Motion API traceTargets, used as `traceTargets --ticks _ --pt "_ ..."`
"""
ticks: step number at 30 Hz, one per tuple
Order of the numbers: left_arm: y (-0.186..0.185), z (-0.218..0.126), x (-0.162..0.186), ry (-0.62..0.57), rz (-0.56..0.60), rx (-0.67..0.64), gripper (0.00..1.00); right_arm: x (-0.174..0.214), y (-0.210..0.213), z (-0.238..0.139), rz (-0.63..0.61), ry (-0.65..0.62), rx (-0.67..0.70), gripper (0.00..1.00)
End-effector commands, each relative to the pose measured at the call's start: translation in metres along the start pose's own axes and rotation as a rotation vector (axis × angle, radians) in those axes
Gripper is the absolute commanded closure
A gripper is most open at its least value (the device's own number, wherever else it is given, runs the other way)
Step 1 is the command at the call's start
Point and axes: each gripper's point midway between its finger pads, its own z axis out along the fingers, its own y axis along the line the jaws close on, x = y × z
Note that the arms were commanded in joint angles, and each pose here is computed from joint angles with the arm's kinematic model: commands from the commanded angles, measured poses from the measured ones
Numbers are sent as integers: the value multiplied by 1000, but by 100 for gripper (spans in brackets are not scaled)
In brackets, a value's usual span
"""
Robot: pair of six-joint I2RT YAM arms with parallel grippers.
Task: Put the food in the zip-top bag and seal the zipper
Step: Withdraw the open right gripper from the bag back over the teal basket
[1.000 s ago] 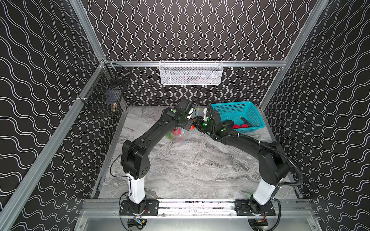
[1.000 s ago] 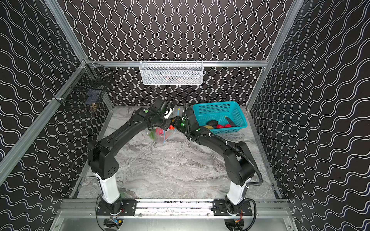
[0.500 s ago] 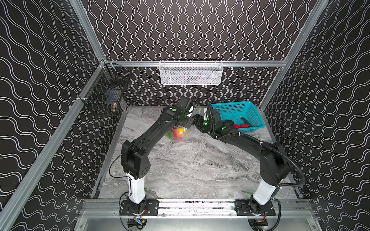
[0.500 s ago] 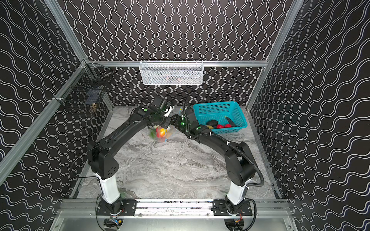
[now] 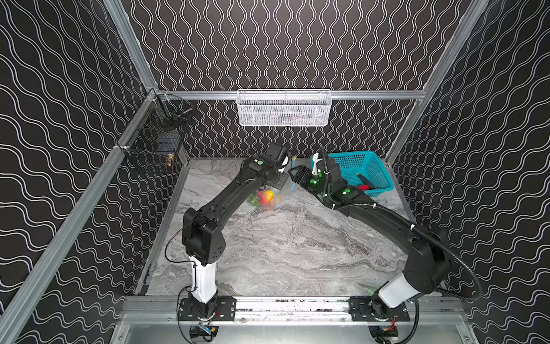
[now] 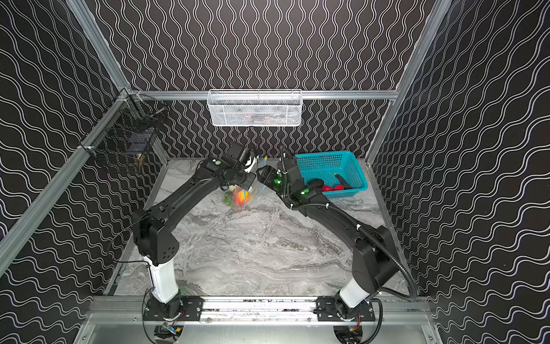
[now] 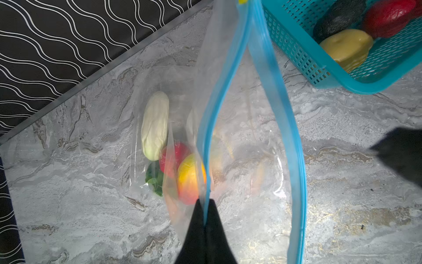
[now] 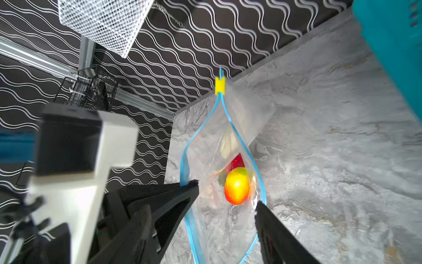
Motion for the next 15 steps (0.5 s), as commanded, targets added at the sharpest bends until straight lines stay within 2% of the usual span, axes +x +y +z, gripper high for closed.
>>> traceTargets --ticks 1,5,6,7,13,15 --pt "3 1 1 -1 -5 -13 100 -16 -14 -8 -30 -38 77 24" --pt "3 1 3 -1 0 -18 100 -30 -30 -12 -52 -33 155 20" --pt "4 1 3 -3 1 -21 100 -35 -33 -14 -59 -31 171 8" --pt "6 -1 3 -6 1 -26 100 -39 -39 -13 -63 -27 195 1" --pt "9 -3 2 -21 8 -34 100 -64 -64 -17 -75 6 313 0" --pt "9 -1 3 -16 8 -33 100 -81 -84 -21 -68 -2 393 0"
